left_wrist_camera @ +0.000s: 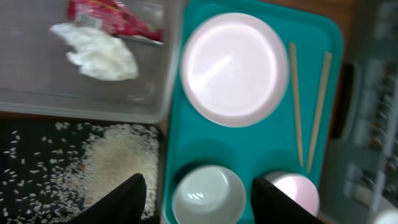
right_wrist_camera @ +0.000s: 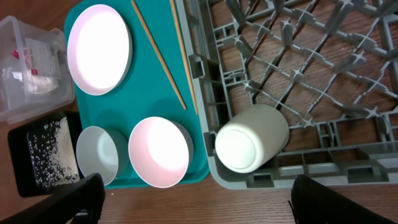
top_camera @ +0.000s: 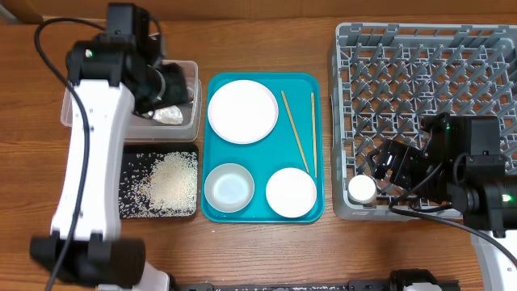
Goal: Sort waste into correct bins and load items into the dishwasher
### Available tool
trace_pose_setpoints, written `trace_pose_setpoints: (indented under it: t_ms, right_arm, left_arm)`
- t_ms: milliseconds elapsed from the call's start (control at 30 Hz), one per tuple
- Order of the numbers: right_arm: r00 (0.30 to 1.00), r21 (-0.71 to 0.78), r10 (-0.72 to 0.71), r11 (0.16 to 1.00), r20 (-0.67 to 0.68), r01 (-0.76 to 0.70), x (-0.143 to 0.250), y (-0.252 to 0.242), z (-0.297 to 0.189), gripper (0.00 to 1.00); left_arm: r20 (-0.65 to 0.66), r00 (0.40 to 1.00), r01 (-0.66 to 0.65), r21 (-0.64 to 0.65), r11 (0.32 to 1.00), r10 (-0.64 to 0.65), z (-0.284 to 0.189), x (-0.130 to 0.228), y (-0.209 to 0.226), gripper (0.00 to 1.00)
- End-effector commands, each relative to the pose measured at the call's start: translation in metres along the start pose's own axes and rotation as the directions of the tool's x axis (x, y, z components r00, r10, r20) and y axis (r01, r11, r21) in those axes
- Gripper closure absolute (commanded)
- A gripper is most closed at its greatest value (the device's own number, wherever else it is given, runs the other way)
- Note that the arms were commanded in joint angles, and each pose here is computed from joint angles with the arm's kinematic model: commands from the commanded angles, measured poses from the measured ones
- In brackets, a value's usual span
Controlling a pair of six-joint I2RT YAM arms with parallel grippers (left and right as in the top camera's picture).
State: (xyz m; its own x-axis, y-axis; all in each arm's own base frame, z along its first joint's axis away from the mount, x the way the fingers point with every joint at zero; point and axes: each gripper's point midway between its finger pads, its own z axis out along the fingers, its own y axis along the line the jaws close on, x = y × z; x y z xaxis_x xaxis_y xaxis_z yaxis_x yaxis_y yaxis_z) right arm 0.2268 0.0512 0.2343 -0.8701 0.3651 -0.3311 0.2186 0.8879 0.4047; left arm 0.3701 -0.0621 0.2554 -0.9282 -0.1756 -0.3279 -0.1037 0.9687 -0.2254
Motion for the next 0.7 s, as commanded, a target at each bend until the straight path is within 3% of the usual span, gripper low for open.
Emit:
trace_pose_setpoints:
  t_ms: [0,167,367,667]
  right_arm:
    - [0.999,-0.004,-0.014,1.000,0.036,0.014,-0.008,0.003,-0.007,0.02]
    - [0.999,-0.004,-0.014,1.000,0.036,0.014,-0.008,0.003,-0.007,0.00]
    - [1.000,0.000,-0.011,1.000,0.028,0.011,-0.006,0.002,-0.007,0.00]
    - [1.000,0.002,-0.010,1.000,0.023,0.010,-0.004,0.002,-0.007,0.00]
  left_arm:
    - [0.030,0.992,-0.127,0.078,0.989,0.125,-0.032,0.023,-0.041,0.44]
    - [-0.032,0.980,-0.194,0.010,0.981,0.195,-0.030,0.056,-0.061,0.46]
    - [-0.154,0.965,-0.229,-0.089,0.969,0.214,0.007,0.109,-0.078,0.45]
    - [-0.270,0.960,-0.122,-0.162,0.979,0.075,0.113,0.180,-0.060,0.48]
